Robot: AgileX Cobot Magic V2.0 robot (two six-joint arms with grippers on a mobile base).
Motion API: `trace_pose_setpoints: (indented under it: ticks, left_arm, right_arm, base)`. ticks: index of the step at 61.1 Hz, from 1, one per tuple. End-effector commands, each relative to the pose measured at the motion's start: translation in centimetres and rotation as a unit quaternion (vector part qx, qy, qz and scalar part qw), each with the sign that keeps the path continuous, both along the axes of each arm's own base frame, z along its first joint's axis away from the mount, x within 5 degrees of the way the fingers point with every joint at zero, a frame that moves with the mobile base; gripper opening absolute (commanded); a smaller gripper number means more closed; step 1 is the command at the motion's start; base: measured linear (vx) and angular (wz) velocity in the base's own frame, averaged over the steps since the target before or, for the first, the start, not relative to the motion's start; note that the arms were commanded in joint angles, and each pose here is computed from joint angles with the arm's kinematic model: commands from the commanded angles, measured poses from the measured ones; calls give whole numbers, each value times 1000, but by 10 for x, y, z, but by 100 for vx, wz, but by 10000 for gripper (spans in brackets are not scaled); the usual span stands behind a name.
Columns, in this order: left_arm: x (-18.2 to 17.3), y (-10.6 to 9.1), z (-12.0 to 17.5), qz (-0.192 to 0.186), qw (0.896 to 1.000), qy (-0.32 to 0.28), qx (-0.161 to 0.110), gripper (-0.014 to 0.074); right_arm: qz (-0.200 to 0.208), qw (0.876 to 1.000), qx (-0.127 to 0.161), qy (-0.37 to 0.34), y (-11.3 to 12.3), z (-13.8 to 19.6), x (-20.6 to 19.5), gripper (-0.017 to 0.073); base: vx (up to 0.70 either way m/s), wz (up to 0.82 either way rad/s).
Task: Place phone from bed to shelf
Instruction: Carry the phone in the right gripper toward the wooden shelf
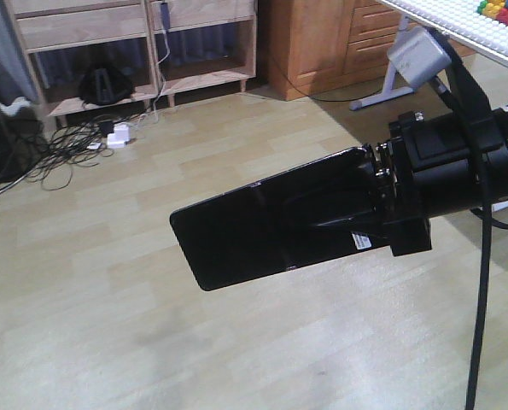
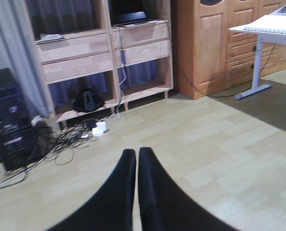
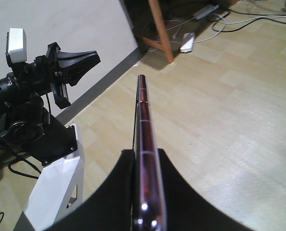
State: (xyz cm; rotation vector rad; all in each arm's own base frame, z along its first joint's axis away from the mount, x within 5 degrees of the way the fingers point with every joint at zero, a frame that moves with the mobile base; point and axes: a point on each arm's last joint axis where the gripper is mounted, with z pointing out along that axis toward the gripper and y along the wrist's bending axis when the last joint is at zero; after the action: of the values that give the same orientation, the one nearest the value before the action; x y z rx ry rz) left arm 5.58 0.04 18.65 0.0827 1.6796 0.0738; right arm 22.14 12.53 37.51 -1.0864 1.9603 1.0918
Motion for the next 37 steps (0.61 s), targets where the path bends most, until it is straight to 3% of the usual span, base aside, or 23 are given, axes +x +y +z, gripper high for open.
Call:
trace_pose_setpoints:
  ticks: [1,37]
  left_arm:
    - [-1,-1,15,-3,999,-50,-5,1]
    - [-1,-1,15,-3,999,-50,-5,1]
  right_arm:
    - [26,999,46,-7,2,20,-13,-1]
    - [26,999,46,-7,2,20,-13,-1]
  base:
    - [47,-21]
    - [49,-25]
